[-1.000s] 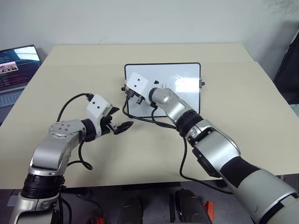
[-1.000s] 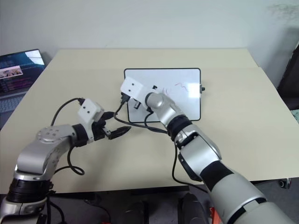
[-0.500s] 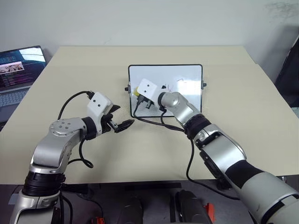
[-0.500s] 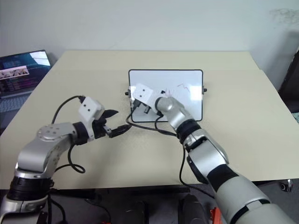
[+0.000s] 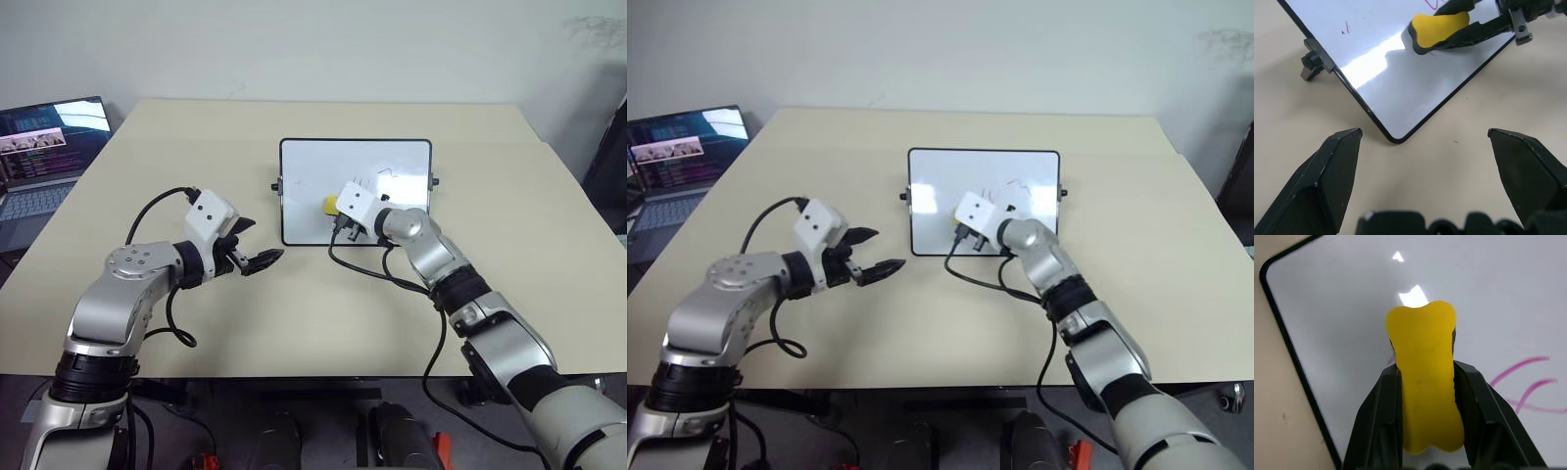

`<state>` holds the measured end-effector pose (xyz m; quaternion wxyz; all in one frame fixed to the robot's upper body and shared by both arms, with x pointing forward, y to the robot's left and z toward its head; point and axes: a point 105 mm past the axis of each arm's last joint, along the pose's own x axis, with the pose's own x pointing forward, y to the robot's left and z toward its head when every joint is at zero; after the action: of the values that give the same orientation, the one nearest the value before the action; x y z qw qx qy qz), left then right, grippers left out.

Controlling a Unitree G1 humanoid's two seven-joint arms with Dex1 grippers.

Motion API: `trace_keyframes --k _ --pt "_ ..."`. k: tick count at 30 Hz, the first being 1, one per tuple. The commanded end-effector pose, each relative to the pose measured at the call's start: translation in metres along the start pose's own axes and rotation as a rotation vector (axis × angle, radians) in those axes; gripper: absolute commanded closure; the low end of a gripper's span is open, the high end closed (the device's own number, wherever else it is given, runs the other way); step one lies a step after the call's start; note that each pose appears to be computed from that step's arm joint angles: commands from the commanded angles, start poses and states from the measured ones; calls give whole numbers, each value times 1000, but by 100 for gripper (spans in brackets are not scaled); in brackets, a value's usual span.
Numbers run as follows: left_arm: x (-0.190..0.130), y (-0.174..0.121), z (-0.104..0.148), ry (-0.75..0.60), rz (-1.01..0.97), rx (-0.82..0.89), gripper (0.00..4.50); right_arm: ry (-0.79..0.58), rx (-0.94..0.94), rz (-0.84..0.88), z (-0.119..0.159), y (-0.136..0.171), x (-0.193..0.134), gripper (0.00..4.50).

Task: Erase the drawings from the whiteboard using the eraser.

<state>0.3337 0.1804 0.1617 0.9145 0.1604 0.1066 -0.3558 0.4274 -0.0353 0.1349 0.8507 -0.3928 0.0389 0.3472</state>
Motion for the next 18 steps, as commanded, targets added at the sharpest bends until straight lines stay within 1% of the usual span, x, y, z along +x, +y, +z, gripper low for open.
trace_keyframes --k 1,11,15,18 --pt "-4 4 12 -27 19 48 0 170 10 17 -44 5 -8 338" --pt "-7 5 10 -17 25 46 0 192 -24 45 -52 11 -17 338" --pt "-7 6 9 -15 30 47 0 121 -28 16 -26 4 -7 338" --pt "-9 9 8 -7 46 52 0 19 -12 4 14 -7 -3 338"
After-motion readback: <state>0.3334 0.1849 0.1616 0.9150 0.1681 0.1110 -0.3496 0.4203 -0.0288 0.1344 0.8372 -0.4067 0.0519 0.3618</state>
